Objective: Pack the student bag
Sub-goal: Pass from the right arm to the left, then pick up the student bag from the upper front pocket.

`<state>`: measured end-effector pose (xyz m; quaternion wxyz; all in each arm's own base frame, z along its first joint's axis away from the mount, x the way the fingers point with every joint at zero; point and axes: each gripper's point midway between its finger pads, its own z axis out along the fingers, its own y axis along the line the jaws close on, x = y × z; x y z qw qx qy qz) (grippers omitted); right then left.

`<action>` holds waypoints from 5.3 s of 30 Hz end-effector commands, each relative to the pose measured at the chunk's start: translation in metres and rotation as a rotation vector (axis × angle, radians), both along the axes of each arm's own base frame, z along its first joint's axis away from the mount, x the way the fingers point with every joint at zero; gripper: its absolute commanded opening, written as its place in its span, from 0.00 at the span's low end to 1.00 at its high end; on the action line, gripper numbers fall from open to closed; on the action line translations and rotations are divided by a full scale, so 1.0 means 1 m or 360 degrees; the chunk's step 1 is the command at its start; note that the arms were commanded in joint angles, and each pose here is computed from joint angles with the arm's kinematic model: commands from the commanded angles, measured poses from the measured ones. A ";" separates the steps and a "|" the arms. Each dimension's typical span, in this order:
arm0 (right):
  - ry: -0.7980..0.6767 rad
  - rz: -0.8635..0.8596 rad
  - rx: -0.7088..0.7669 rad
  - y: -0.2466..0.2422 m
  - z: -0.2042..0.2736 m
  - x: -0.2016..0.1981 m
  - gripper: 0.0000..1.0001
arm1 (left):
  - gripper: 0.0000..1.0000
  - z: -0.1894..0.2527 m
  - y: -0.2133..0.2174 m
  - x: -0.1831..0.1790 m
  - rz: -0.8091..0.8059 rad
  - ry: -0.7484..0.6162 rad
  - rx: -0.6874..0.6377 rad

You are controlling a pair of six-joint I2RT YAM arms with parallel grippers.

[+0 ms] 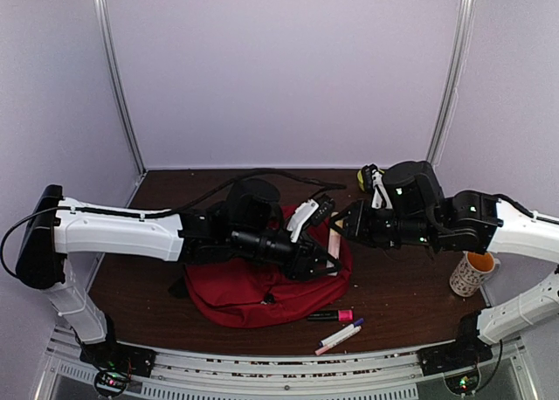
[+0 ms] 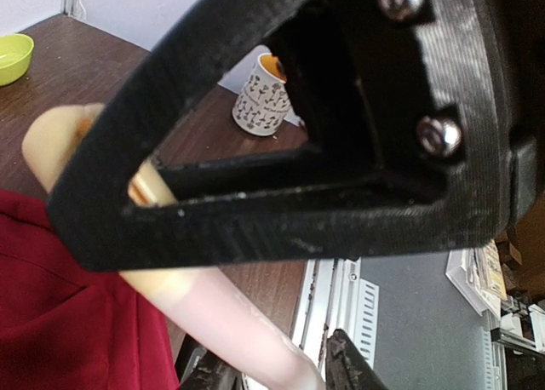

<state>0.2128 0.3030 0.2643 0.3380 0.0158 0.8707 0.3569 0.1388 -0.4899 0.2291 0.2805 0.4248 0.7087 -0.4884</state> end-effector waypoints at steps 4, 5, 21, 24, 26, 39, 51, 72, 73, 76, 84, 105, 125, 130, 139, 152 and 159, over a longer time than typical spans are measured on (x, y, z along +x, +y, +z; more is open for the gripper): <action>-0.0078 -0.0111 0.0036 -0.009 0.021 0.008 0.00 | 0.30 0.006 -0.005 0.016 0.0172 -0.0060 0.0036; -0.0071 -0.0123 0.0030 -0.011 0.020 0.008 0.00 | 0.28 0.006 -0.005 0.017 0.0192 -0.0057 0.0039; -0.0010 -0.0193 0.0019 -0.020 0.010 0.007 0.00 | 0.00 0.007 -0.001 0.024 0.0287 -0.0056 0.0061; 0.0012 -0.0192 -0.0010 -0.022 -0.001 0.005 0.00 | 0.00 0.010 0.002 0.025 0.0307 -0.0054 0.0066; 0.0015 -0.0166 -0.0016 -0.021 -0.004 0.003 0.03 | 0.00 0.011 0.004 0.026 0.0320 -0.0056 0.0072; -0.0195 -0.0099 -0.0147 -0.030 0.020 0.013 0.69 | 0.00 0.001 0.033 0.039 0.0501 -0.0117 0.0248; -0.0283 -0.0092 -0.0383 -0.048 0.011 0.029 0.77 | 0.00 -0.023 0.092 0.038 0.0679 -0.0136 0.0487; -0.0192 -0.0011 -0.0459 -0.040 -0.025 0.037 0.77 | 0.00 -0.061 0.166 0.019 0.0611 0.0100 0.1022; -0.0190 -0.0010 -0.0464 -0.041 -0.027 0.037 0.77 | 0.00 -0.062 0.167 0.018 0.0591 0.0124 0.1038; -0.0181 -0.0013 -0.0473 -0.043 -0.031 0.038 0.77 | 0.00 -0.062 0.171 0.013 0.0530 0.0187 0.1077; -0.0170 -0.0016 -0.0472 -0.047 -0.039 0.038 0.77 | 0.00 -0.055 0.175 0.010 0.0422 0.0272 0.1140; -0.0125 -0.0034 -0.0475 -0.067 -0.063 0.032 0.77 | 0.00 -0.116 0.177 0.051 0.0543 0.0403 0.1483; -0.0264 0.0676 -0.0522 0.078 -0.068 0.045 0.57 | 0.00 -0.111 0.171 0.058 0.0544 0.0403 0.1312; -0.0227 0.0689 -0.0580 0.096 -0.087 0.056 0.51 | 0.00 -0.112 0.168 0.058 0.0520 0.0400 0.1301; -0.0163 0.0738 -0.0570 0.112 -0.111 0.059 0.44 | 0.00 -0.108 0.171 0.060 0.0530 0.0392 0.1261; -0.0134 0.0769 -0.0561 0.122 -0.124 0.061 0.17 | 0.00 -0.106 0.165 0.059 0.0497 0.0414 0.1228; -0.0139 0.0755 -0.0582 0.117 -0.124 0.061 0.02 | 0.00 -0.103 0.160 0.057 0.0463 0.0433 0.1212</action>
